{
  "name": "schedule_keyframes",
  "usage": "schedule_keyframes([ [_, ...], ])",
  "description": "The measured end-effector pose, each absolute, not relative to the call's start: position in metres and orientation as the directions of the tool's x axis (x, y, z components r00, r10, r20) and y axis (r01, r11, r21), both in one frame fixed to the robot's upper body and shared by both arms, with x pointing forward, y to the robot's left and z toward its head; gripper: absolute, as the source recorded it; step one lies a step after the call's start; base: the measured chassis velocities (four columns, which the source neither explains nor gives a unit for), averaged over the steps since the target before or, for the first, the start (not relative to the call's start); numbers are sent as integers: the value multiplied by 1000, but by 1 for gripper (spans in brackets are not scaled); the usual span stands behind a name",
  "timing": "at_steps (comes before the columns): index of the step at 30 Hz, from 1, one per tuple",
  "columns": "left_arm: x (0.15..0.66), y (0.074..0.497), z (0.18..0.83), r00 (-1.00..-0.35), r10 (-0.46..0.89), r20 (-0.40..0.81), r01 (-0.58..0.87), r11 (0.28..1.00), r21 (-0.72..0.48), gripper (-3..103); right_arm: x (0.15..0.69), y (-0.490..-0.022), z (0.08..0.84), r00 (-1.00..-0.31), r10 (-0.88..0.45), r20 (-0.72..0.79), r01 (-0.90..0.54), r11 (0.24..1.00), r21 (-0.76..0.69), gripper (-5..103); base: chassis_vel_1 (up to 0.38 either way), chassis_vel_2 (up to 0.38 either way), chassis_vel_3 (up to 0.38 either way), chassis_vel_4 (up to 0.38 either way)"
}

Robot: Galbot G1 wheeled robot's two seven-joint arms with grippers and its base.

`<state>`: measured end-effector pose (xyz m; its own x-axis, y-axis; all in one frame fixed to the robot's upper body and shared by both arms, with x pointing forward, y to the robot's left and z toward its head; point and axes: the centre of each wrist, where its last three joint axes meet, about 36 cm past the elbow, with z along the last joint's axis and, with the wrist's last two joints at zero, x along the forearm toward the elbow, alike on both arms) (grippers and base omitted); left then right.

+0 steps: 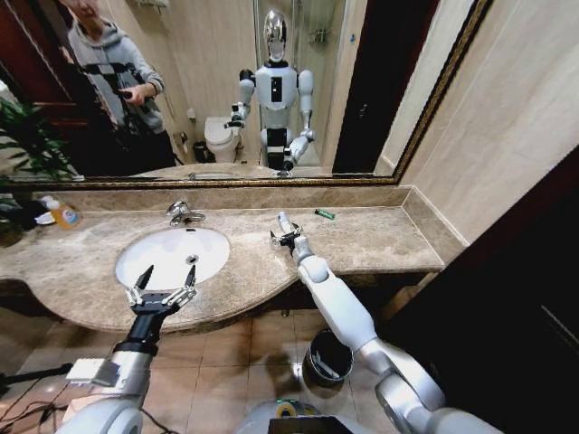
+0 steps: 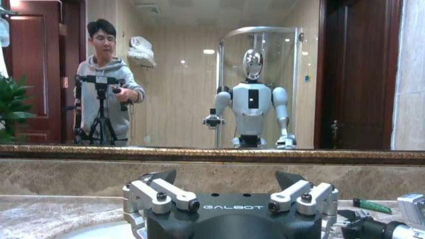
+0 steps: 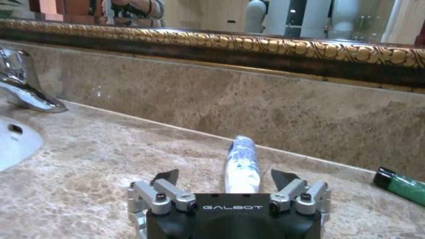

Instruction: Pick up the trash from the sink and place it in the trash bin.

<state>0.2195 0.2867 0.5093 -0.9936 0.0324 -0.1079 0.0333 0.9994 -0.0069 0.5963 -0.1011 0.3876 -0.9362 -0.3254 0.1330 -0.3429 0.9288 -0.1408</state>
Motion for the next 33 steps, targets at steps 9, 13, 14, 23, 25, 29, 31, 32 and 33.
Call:
schedule_keyframes([
  [9, 219, 287, 509, -994, 32, -108, 33, 999, -7, 100, 600, -115, 379, -943, -300, 144, -321, 933, -161, 70, 0, 0, 0, 0],
  [13, 219, 287, 509, -994, 32, -108, 33, 999, -7, 100, 601, -121, 376, -946, -287, 148, -310, 937, -163, 58, 0, 0, 0, 0],
  [14, 219, 287, 509, -994, 32, -108, 33, 999, -7, 100, 601, -122, 376, -947, -285, 149, -308, 937, -163, 54, 0, 0, 0, 0],
  [23, 219, 287, 509, -994, 32, -108, 33, 999, -7, 100, 600, -128, 375, -948, -284, 144, -305, 938, -162, 31, 0, 0, 0, 0],
  [25, 219, 287, 509, -994, 32, -108, 33, 999, -7, 100, 599, -128, 377, -949, -285, 137, -305, 939, -161, 28, 0, 0, 0, 0],
  [29, 219, 287, 509, -994, 32, -108, 33, 999, -7, 100, 594, -130, 384, -949, -294, 118, -310, 937, -159, 24, 0, 0, 0, 0],
  [31, 219, 287, 509, -994, 32, -108, 33, 999, -7, 100, 592, -131, 385, -949, -294, 116, -310, 937, -160, 24, 0, 0, 0, 0],
  [32, 219, 287, 509, -994, 32, -108, 33, 999, -7, 100, 590, -132, 386, -949, -294, 111, -310, 937, -164, 24, 0, 0, 0, 0],
  [33, 219, 287, 509, -994, 32, -108, 33, 999, -7, 100, 588, -134, 387, -950, -294, 108, -309, 937, -165, 24, 0, 0, 0, 0],
])
